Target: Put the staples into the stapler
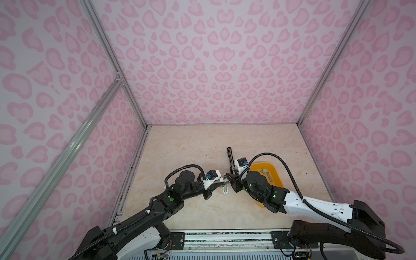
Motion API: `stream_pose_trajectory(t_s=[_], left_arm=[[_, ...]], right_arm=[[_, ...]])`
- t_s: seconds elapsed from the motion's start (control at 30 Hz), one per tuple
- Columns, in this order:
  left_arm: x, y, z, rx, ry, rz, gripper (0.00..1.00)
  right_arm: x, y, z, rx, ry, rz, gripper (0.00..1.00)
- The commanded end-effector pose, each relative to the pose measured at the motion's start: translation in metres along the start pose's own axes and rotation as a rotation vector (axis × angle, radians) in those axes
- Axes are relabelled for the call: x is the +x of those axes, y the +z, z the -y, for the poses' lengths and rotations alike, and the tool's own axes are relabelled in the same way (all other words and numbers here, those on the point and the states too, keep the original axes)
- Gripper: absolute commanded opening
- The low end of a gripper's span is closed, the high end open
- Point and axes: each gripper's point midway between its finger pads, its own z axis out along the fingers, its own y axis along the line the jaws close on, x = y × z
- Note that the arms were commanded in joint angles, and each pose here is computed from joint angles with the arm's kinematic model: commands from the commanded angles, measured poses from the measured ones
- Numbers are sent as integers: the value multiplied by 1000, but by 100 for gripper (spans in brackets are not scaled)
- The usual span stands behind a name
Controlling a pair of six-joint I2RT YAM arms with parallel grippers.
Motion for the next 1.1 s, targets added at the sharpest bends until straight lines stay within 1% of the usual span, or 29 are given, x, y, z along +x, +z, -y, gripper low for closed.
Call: stream_pose_trajectory(t_s=[0.0,0.4,0.53,0.7,0.77,0.8,0.83,0.97,1.0,1.07], left_arm=[[-23,-8,-5,-38,34,96,3],[-34,-21,1,-32,64,167,3],[-35,-22,0,-41,62,172,3],[-33,-22,-1,-52,65,175,3],[-32,-23,-3,-64,69,174,3],[-31,-23,-4,-72,73,174,3],[-31,-24,-5,-82,77,175,3],[-22,-25,-16,-156,90,158,3],[-19,-25,-20,-180,88,150,3],[-16,-25,-25,-205,89,137,3]], right_arm=[[7,3,-5,-16,-1,-23,48],[20,13,-34,-92,-60,-63,47],[22,15,-43,-129,-68,-60,47],[17,11,-38,-105,-88,-40,48],[12,7,-30,-64,-115,-8,50],[8,4,-21,-23,-119,19,51],[4,2,-14,7,-131,44,52],[-4,-11,5,52,-279,146,52],[-5,-14,8,46,-309,172,52],[1,-16,2,-55,-378,190,58]])
